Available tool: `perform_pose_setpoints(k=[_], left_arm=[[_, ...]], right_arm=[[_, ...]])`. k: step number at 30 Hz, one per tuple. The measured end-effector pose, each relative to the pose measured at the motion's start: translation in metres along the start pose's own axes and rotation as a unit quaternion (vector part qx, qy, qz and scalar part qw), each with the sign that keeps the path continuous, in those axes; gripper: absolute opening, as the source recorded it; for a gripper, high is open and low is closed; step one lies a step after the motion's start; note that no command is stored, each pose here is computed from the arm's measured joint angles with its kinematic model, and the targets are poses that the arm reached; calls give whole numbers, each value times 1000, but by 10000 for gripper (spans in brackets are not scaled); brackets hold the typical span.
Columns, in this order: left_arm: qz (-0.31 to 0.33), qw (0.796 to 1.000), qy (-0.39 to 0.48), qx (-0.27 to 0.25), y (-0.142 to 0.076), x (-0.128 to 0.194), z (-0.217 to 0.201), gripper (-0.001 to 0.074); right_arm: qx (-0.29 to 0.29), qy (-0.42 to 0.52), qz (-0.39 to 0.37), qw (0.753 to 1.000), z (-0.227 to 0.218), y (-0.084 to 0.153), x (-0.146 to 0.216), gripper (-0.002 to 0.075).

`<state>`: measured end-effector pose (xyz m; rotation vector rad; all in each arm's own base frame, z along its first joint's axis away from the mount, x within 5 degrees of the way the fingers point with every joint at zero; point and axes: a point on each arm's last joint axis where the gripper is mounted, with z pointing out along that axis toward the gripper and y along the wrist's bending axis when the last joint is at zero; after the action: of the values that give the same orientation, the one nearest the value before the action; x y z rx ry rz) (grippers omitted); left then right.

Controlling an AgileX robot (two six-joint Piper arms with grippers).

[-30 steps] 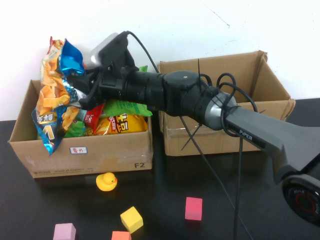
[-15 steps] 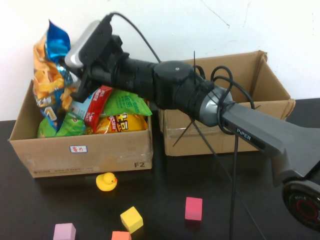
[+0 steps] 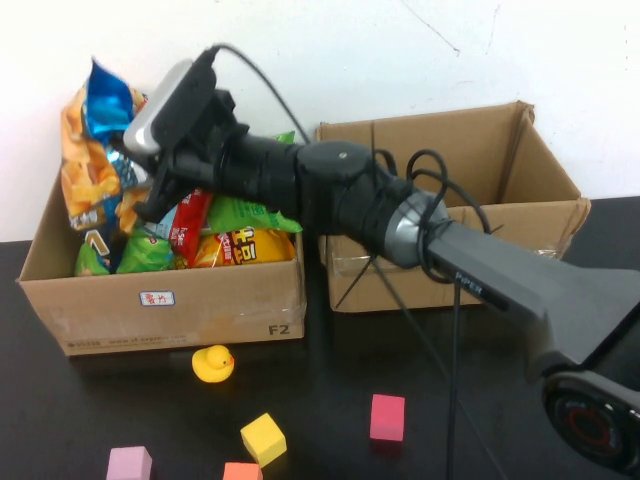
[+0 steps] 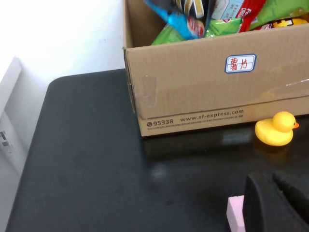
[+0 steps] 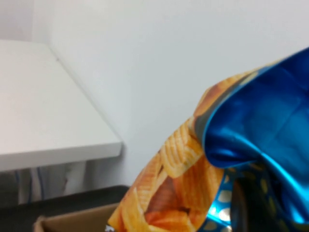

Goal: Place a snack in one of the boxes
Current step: Place the potato chip in the potato chip box

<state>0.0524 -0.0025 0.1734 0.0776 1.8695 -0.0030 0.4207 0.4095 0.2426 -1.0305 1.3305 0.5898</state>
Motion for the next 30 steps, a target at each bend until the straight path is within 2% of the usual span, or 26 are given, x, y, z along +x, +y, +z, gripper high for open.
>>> perform_pose_setpoints(k=[11,13,14,18,20,22,26,30], left_arm=[[0,1000,0,0,0,0,0,-1],[0,1000,0,0,0,0,0,-1],[0,1000,0,0,0,0,0,-1],[0,1000,0,0,0,0,0,-1],[0,1000,0,0,0,0,0,-2],[0,1000,0,0,0,0,0,-1],[0,1000,0,0,0,0,0,-1],[0,1000,0,0,0,0,0,-1]], right_arm=[[-10,28,14,999,10,12,35,143],[-10,30,24,999,11,12,36,193],[-6,32,32,999,11,12,38,242],[8,40,58,997,11,9,41,503],[10,40,62,997,11,8,42,587],[16,40,63,997,10,4,40,629],[31,19,57,998,2,-5,11,650],[45,-30,28,998,-20,-18,-55,638]])
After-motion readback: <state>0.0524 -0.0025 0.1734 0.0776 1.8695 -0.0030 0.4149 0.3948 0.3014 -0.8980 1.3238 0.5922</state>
